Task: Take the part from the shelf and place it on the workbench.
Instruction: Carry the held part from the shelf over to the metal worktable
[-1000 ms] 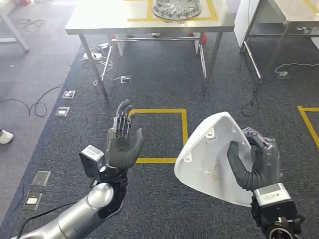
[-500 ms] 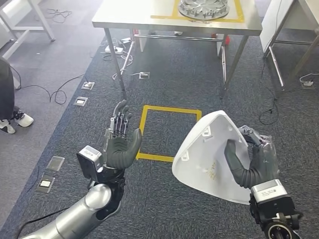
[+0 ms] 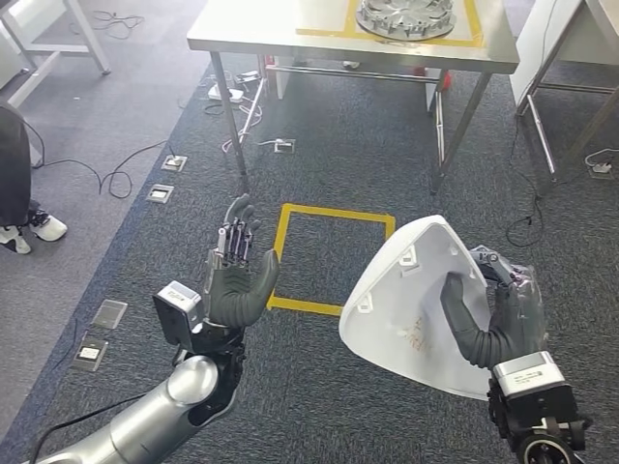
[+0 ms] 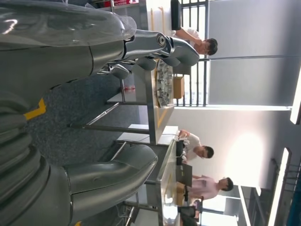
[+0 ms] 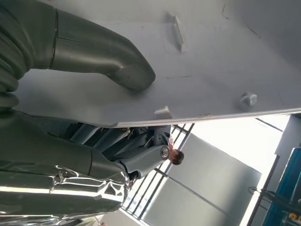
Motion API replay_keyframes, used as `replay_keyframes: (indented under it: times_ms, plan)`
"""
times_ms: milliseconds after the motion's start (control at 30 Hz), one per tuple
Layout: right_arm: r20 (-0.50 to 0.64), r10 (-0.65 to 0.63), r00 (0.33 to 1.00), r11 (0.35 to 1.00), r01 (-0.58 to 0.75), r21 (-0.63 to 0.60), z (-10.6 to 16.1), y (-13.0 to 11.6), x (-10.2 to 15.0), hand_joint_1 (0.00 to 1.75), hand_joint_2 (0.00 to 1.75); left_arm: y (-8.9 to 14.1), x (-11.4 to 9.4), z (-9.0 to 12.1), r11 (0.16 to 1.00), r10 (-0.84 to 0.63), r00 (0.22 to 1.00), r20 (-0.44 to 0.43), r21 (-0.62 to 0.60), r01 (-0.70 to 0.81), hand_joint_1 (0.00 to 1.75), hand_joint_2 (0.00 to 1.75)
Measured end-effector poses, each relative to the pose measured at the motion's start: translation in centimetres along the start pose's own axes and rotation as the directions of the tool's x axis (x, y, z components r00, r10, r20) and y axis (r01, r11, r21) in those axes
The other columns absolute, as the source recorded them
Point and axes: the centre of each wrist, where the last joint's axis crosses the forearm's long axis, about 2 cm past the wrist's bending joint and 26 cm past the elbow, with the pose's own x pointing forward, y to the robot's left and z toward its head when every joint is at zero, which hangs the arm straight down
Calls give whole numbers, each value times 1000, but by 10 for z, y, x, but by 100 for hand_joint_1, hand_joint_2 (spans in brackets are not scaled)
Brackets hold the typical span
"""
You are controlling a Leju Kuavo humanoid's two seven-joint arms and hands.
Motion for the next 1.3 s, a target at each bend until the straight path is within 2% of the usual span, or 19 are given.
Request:
replay_keyframes:
  times_ms: [1300]
  plan:
    - [0, 0, 1000, 1000, 0, 0, 0, 0, 0, 175, 175, 0, 0, 0, 1000, 0, 1000, 0, 0, 0, 0, 175]
